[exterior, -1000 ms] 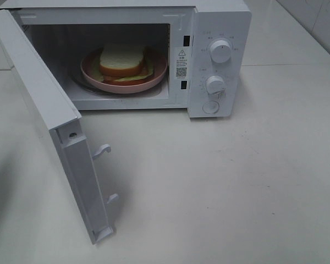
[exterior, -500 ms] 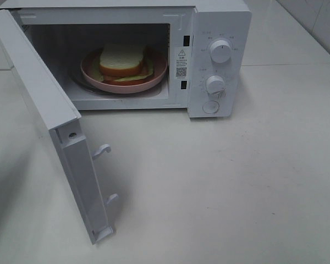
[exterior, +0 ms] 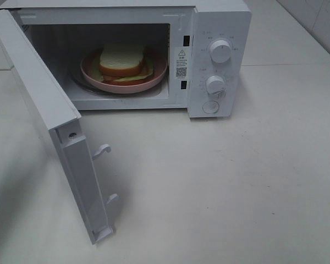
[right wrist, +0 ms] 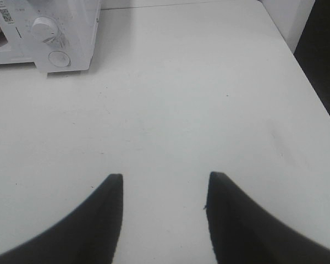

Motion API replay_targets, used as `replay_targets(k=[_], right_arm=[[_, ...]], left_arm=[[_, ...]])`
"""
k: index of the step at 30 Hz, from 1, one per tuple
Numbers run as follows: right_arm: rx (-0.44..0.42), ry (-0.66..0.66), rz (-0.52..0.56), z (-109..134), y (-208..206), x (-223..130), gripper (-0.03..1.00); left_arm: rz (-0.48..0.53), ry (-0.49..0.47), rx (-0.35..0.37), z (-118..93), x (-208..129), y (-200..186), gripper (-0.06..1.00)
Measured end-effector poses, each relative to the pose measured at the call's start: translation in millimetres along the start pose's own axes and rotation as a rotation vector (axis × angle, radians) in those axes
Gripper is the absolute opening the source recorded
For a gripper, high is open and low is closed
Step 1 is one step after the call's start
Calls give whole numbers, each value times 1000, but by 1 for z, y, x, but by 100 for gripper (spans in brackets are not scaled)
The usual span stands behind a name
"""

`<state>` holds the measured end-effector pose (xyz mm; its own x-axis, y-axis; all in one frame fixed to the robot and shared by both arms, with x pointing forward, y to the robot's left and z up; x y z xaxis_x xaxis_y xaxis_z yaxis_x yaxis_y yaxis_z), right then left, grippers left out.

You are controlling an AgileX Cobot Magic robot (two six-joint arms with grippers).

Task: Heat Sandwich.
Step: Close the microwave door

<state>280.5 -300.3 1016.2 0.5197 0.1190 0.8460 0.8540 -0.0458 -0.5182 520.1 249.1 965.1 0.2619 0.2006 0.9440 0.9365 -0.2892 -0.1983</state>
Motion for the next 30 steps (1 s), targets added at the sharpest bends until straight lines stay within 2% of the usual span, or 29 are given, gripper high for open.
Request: replay_targets(k=[1, 3, 6, 11, 19, 23, 24, 26, 28, 30], right_arm=[[0, 0, 0, 0, 0, 0, 48], [-5, -3, 1, -1, 0, 0, 48], [0, 0, 0, 0, 0, 0, 48], [0, 0, 0, 0, 0, 0, 48], [0, 0, 0, 0, 0, 0, 48], [0, 0, 0, 0, 0, 0, 48], [0, 0, 0, 0, 0, 0, 48], [0, 0, 0, 0, 0, 0, 48], [0, 0, 0, 0, 0, 0, 48], [-5, -3, 1, -1, 0, 0, 48]], left_arm=[[0, 0, 0, 0, 0, 0, 0], [5, 19, -40, -14, -3, 2, 0], [1, 23, -47, -19, -3, 2, 0], [-15, 39, -37, -32, -5, 4, 0], [25, 34, -5, -47, -24, 16, 0], [18, 55, -26, -74, -35, 36, 0], [18, 55, -26, -74, -35, 36, 0], [11, 60, -25, -92, -42, 48, 0], [8, 63, -19, -98, -44, 52, 0], [-13, 67, 9, -112, -47, 63, 0]])
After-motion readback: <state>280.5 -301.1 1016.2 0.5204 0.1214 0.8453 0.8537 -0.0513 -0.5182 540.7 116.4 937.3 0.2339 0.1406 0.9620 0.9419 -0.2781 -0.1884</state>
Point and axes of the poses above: a point on each arm's last joint axis where the gripper is mounted, y pointing out along that axis toward the gripper, z along the wrist's bending axis when the last joint is at zero, x = y × z, the point moved 6 cm from there along y, pointing out along that axis toward the gripper, and after that the axes turned 11 degrees about -y, right-handed, at the moved point
